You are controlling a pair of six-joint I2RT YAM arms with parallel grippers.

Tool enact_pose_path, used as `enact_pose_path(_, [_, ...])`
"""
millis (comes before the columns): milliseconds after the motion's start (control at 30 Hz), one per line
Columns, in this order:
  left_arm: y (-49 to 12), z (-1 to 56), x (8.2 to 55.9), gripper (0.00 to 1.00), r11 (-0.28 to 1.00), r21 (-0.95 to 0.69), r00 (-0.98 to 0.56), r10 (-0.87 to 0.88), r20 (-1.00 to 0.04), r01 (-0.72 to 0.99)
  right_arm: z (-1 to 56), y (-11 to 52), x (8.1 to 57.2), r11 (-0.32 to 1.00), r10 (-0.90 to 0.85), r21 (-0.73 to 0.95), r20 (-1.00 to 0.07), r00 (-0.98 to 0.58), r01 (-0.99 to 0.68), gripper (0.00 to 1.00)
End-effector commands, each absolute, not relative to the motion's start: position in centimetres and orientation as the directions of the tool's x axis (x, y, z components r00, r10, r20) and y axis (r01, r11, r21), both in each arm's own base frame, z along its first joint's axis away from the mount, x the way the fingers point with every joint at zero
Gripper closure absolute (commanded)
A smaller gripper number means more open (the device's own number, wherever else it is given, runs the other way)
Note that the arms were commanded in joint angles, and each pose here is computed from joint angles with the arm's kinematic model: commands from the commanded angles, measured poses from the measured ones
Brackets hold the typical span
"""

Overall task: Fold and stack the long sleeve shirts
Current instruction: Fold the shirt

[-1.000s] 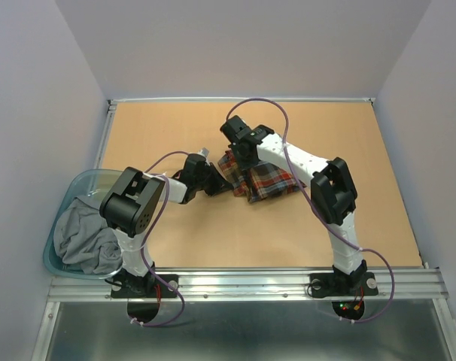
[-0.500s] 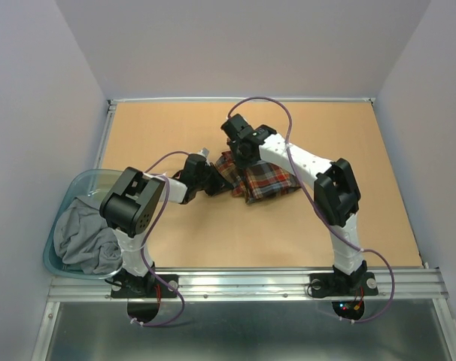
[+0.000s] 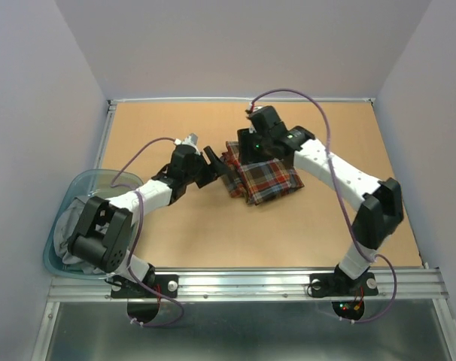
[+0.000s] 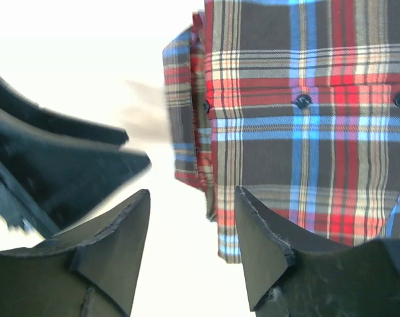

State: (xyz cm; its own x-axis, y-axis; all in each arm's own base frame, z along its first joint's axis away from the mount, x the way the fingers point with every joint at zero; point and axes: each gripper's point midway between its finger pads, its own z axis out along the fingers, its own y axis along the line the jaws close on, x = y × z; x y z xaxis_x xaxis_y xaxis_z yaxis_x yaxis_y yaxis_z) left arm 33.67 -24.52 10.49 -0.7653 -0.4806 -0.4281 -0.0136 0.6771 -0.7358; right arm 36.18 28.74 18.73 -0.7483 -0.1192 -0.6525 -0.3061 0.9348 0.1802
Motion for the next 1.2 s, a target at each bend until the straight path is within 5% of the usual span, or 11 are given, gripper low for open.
enact_pose_path(0, [-22.9, 15.2, 35.9, 0.22, 0.736, -0.676, -0.679, -0.472, -0.562, 0.048, 20.4, 27.7, 36.0, 0.883, 0.076, 0.396, -0.649, -0.757, -0.251, 0.40])
enact_pose_path(133, [-24.7, 19.8, 38.6, 0.26, 0.710, -0.693, -0.647, -0.469, -0.602, 0.129, 20.2, 26.8, 34.1, 0.769, 0.187, 0.587, -0.586, -0.788, -0.254, 0.43])
enact_pose_path(333, [-29.2, 22.6, 42.6, 0.50, 0.662, -0.717, -0.659, -0.442, -0.609, 0.218, 18.7, 27.2, 32.5, 0.629, 0.255, 0.729, -0.521, -0.815, -0.270, 0.56])
enact_pose_path(667, [-33.1, 15.6, 45.9, 0.57, 0.678, -0.712, -0.738, -0.382, -0.556, 0.185, 14.3, 29.4, 31.7, 0.433, 0.291, 0.865, -0.402, -0.868, -0.255, 0.64])
enact_pose_path(967, [-30.0, 6.0, 48.1, 0.66, 0.761, -0.647, -0.772, -0.385, -0.506, 0.044, 4.1, 28.8, 29.7, 0.457, 0.284, 0.881, -0.274, -0.919, -0.122, 0.66])
enact_pose_path(1167, [-29.2, 3.9, 48.8, 0.66, 0.793, -0.609, -0.780, -0.365, -0.509, 0.026, 5.3, 28.8, 29.7, 0.445, 0.277, 0.879, -0.317, -0.907, -0.171, 0.68])
